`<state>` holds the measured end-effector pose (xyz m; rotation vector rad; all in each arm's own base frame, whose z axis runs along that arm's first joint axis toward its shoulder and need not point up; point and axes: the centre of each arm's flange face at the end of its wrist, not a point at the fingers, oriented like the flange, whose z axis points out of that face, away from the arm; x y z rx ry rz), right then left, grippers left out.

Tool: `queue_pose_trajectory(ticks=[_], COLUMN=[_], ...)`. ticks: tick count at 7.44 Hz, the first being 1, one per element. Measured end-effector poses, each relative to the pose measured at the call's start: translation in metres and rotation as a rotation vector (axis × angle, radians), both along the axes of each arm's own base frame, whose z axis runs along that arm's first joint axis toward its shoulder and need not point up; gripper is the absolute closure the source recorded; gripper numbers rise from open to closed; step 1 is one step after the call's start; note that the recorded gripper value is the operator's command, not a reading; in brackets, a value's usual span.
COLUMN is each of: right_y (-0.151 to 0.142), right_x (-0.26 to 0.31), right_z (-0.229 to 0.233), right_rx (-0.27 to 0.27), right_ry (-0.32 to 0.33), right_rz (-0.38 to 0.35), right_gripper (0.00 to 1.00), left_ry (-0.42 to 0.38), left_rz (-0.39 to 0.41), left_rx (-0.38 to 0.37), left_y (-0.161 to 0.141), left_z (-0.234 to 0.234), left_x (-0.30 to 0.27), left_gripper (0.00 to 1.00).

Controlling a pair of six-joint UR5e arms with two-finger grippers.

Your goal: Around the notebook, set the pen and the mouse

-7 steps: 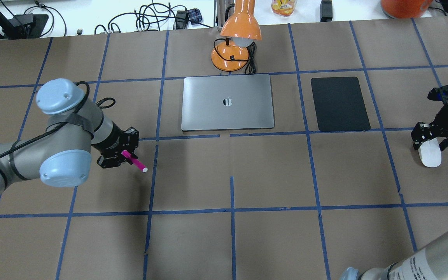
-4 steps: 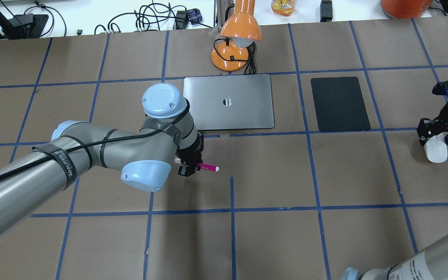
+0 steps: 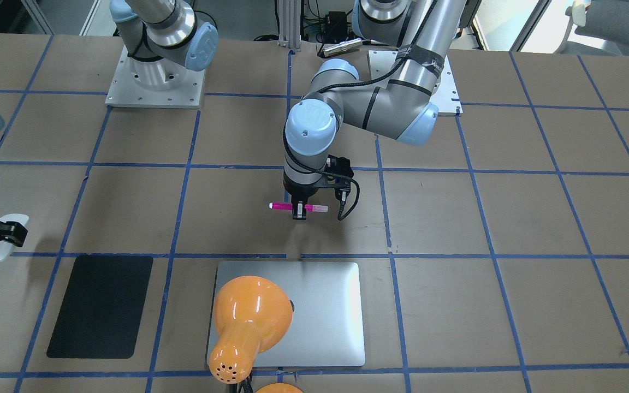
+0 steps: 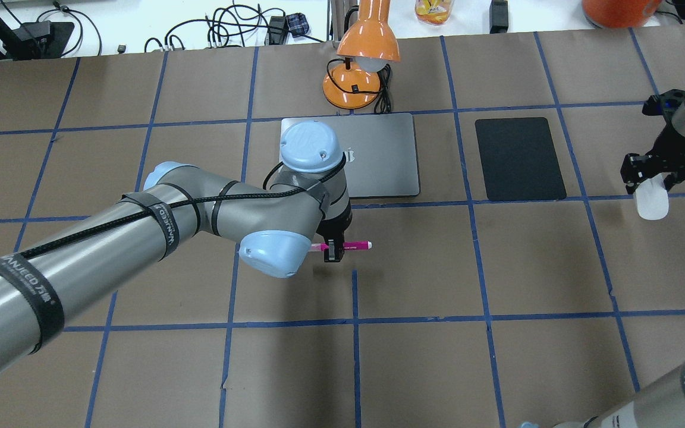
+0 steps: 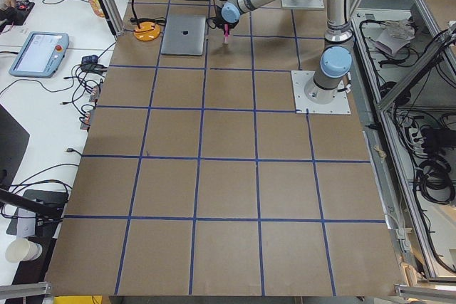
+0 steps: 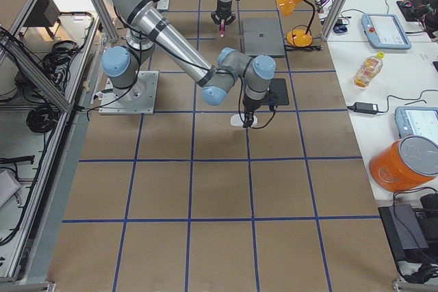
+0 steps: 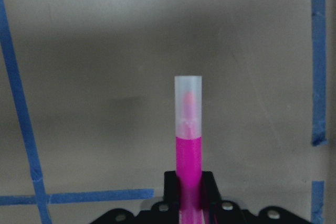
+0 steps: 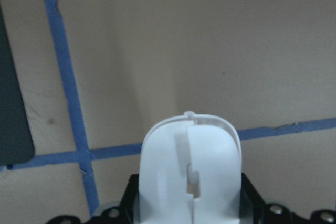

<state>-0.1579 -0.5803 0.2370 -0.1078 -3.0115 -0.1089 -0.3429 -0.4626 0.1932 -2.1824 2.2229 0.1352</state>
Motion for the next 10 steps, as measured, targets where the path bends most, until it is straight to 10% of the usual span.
queue_pose_trajectory(ticks=[2, 3, 4, 7, 10], right_y=[-0.038, -0.058, -0.078, -0.110, -0.107], right_x=[0.054, 0.079, 0.104, 0.169, 0.183], right_z=[0.015, 0.012, 0.007, -0.021, -0.041], right_rx=[-0.056, -0.074, -0.090, -0.097, -0.068], right_ry=[0.002, -0.011, -0.029, -0.082, -0.098], right_rz=[0.054, 0.072, 0.078, 0.063, 0.060], right_gripper=[0.67, 0.67, 0.67, 0.66, 0.60], left_ry=[-0.002, -0.002, -0.004, 0.001, 0.060], left_rz=[-0.004, -0.019, -0.032, -0.090, -0.563], left_rx=[0.026, 0.031, 0.035, 0.025, -0.086], left_y=[0.004, 0.010, 0.016, 0.017, -0.001], left_z=[-0.016, -0.018, -0.019, -0.012, 0.056], left_x=[-0.010, -0.017, -0.022, -0.023, 0.001], left_gripper=[1.00, 0.82, 0.01, 0.00, 0.03])
